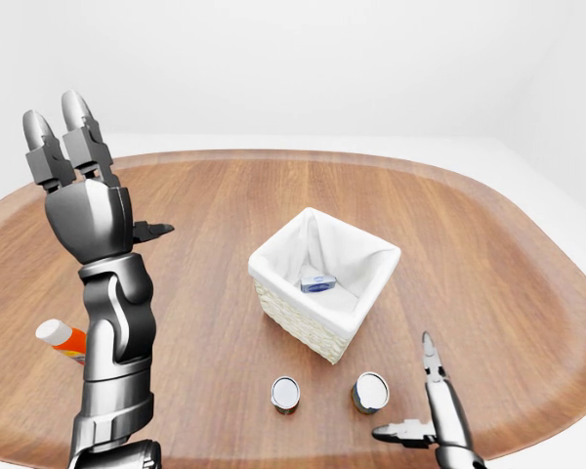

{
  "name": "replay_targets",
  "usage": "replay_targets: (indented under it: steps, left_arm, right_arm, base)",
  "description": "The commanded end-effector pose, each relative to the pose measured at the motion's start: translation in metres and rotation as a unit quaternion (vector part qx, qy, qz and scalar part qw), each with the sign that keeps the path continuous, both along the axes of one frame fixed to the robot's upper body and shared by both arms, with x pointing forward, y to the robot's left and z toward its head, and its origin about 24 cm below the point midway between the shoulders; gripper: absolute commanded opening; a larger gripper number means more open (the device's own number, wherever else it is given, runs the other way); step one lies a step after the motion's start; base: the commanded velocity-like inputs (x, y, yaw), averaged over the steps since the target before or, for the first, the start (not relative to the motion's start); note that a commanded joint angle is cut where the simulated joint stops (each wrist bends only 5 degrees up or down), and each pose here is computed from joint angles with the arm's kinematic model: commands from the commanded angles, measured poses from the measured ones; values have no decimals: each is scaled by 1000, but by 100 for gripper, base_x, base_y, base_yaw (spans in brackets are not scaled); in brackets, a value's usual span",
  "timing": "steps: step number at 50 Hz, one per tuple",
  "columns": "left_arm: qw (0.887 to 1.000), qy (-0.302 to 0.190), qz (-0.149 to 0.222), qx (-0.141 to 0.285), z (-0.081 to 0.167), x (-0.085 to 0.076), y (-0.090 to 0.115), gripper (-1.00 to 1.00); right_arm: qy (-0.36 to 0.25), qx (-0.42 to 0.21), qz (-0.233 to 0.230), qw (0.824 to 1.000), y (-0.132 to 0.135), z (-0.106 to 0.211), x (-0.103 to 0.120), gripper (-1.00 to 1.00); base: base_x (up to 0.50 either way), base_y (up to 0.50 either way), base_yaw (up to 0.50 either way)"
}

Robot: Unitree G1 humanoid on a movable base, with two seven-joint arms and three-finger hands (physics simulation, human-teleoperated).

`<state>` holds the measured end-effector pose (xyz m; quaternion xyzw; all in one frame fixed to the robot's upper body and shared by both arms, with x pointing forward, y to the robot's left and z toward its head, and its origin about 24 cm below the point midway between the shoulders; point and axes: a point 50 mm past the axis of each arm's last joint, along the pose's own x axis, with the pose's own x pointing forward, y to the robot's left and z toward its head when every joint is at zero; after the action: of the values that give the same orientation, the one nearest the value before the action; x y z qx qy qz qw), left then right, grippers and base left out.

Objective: Pick up the alphabet soup and the cream cheese box, and put them in the basket.

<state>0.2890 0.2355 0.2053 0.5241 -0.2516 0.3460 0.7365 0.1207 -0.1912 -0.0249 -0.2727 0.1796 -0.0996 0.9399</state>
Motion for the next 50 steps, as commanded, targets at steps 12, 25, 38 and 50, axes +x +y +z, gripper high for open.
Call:
replay_targets:
  steps: [12,25,38,50]
  left_arm:
    - [1000,0,4,-2,-2,1,1,100]
    - [1000,0,2,0,-1,1,0,100]
    - [1000,-1,2,0,0,1,1,100]
    - [1000,0,2,-2,-1,1,1,100]
  right_arm:
    - [-25,-56,40,997,21,-4,12,100]
    - [-36,-79,59,995,29,-8,17,100]
    - [-35,-95,65,993,32,-14,17,100]
    - [-24,-104,63,992,31,-23,18,100]
  base:
    - [0,0,0]
    - [0,0,0]
    - [0,0,0]
    - [0,0,0]
